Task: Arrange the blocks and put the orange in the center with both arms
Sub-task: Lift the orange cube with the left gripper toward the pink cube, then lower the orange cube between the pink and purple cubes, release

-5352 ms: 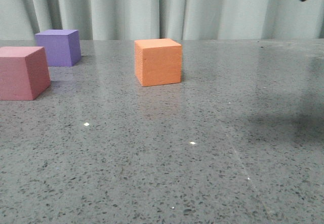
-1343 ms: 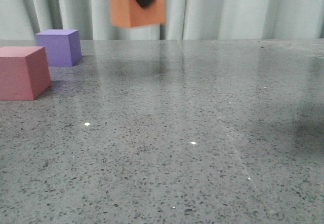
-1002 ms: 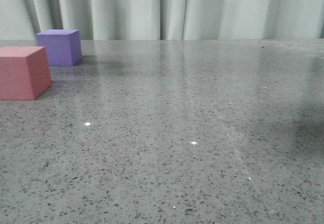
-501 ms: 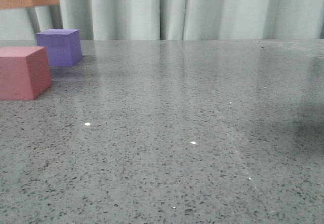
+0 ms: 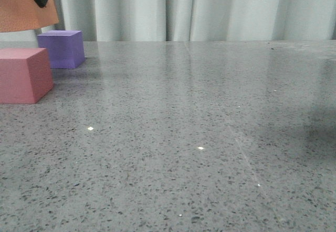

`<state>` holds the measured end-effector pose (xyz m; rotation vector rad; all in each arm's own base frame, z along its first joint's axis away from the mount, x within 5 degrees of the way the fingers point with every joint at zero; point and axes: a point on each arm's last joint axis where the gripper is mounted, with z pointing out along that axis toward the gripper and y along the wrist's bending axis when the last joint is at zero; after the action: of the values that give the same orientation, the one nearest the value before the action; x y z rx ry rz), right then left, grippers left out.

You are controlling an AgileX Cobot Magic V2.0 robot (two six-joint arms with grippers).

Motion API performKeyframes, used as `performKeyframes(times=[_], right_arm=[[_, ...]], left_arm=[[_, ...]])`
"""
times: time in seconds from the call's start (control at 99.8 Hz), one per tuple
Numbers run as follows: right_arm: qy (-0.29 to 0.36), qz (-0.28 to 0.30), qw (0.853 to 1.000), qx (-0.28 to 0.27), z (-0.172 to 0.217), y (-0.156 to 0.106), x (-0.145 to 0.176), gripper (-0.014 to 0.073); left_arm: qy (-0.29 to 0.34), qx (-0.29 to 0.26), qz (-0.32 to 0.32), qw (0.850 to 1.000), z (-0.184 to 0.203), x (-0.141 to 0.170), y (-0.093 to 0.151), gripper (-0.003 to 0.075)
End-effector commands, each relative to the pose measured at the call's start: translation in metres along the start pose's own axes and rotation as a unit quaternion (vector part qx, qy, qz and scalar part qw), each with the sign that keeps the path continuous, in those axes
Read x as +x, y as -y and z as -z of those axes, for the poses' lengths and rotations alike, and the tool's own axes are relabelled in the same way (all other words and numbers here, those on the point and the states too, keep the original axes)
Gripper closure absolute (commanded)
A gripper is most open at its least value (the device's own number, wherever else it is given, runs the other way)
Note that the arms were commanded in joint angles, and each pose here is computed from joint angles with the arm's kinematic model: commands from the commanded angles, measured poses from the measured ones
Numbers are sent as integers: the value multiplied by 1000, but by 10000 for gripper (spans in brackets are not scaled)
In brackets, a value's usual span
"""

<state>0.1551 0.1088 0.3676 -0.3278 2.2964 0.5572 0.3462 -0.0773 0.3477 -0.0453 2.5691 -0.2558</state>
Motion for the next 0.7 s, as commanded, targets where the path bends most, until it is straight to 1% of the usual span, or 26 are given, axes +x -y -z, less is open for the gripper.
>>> performKeyframes(times=[0.0, 0.421, 0.621, 0.692], right_arm=[[49, 3, 999, -15, 11, -4, -11, 15], [48, 0, 999, -18, 11, -5, -11, 15], [48, -1, 999, -18, 11, -5, -11, 15], [48, -1, 999, -18, 11, -5, -11, 15]], left_arm=[[49, 12, 6, 999, 12, -10, 3, 740], [7, -7, 3, 1000, -31, -10, -1, 739], [3, -7, 4, 1000, -34, -10, -1, 738], [2, -7, 4, 1000, -34, -9, -1, 725]])
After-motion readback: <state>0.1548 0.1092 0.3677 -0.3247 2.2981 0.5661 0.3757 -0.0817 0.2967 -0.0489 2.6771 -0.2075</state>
